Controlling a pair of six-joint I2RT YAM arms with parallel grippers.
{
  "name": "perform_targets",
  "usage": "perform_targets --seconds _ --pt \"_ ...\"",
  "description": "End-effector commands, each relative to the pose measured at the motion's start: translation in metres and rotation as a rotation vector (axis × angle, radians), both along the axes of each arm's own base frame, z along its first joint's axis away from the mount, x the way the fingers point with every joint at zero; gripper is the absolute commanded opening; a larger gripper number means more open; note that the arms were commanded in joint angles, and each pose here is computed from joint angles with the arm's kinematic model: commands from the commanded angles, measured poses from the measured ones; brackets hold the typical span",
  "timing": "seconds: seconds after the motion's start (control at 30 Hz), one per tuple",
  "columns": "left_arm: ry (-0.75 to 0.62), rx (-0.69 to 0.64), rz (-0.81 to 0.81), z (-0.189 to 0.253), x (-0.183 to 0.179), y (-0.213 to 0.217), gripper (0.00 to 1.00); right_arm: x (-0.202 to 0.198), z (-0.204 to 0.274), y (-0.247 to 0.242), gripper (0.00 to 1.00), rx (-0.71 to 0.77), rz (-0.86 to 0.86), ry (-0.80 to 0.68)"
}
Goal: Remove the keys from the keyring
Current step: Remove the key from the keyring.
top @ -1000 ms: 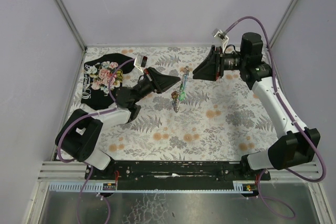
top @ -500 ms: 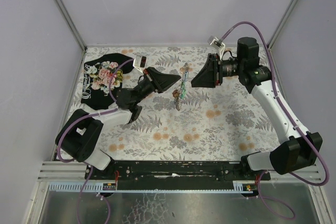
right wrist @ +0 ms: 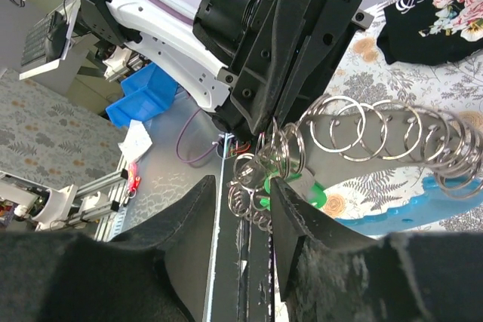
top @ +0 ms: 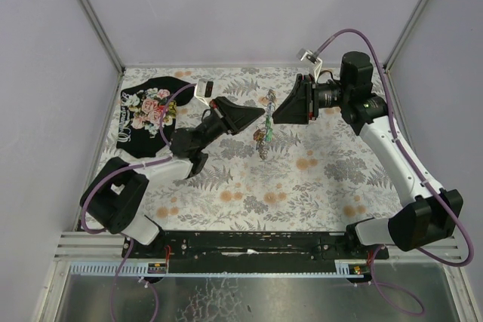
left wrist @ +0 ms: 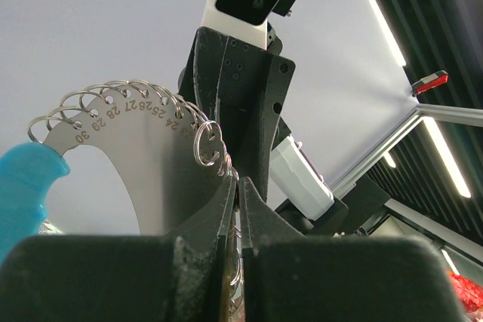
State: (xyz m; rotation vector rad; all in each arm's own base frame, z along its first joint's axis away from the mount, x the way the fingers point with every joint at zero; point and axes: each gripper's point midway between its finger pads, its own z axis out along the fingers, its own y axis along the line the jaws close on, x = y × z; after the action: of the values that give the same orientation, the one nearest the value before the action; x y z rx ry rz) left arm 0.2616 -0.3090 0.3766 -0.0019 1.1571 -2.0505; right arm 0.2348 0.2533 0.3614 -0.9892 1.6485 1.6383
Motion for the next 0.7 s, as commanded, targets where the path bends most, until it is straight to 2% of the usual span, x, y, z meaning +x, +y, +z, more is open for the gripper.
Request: perform_targets --seconds 0.0,0.33,0.67 --pt "-0.148 -0.087 0.052 0.037 -0.016 0.011 0.00 -0.009 0.021 0.000 0.43 0.031 0.046 -0.062" --pt "-0.207 -0.098 0.101 0.047 -0.022 0.016 0.00 -0.005 0.022 -0.005 0.45 0.003 0.041 -0.064" --pt "-0.158 -0.152 0.077 0.057 -0.027 0.023 0.00 -0.013 0.043 -0.006 0.41 0.025 0.079 -0.052"
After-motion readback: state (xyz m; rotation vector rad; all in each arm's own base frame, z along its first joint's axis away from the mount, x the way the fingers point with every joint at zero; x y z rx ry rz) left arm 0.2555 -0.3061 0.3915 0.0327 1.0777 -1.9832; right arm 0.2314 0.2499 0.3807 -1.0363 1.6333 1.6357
